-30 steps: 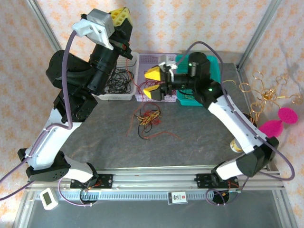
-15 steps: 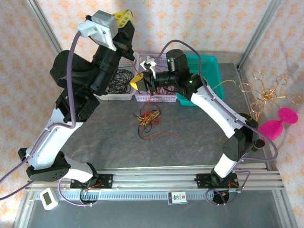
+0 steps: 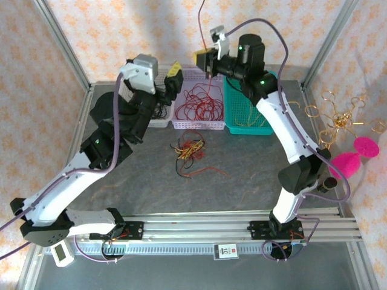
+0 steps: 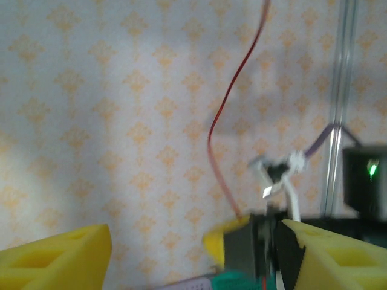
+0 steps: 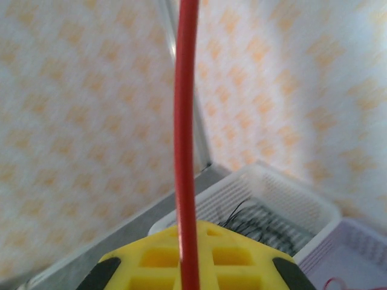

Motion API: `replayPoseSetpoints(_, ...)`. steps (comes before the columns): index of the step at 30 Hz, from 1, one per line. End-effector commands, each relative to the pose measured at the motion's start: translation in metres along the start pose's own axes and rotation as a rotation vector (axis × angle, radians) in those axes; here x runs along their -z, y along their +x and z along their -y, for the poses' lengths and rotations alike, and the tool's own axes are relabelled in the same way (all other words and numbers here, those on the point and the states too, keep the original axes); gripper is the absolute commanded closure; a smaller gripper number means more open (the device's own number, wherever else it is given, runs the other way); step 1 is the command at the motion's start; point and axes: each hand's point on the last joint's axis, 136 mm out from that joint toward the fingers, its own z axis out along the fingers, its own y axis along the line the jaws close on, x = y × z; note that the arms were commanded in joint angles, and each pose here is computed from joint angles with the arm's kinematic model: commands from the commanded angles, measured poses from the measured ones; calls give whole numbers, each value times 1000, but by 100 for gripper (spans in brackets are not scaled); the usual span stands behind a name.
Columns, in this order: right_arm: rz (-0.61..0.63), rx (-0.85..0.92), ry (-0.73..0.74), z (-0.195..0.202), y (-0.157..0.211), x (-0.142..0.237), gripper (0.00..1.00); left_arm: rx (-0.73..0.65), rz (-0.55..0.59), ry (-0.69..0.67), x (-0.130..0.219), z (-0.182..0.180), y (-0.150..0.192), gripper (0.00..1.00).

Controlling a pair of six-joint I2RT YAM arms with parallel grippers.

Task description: Untangle the cables

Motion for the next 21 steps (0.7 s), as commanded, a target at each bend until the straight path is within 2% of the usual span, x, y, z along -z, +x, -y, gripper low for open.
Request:
replayPoseSetpoints(1,25,-19,124,28,-9,-14,100,102,-13,-56,22,-21,11,25)
replayPoseSetpoints(4,38,-12,226,59,-6,-31,100,125,-94,-66,36,-27,46,25)
replayPoseSetpoints(8,30,-21,341,105,19,-57,100,161,-196,-29,54,-25,91,26)
replayPoseSetpoints(15,-137,-79,463,164,114,-96,100,243,-299,-33,77,-28,144,27)
replayPoseSetpoints(21,-306,-179,480,179,195,-105,100,237,-332,-50,79,-28,163,27)
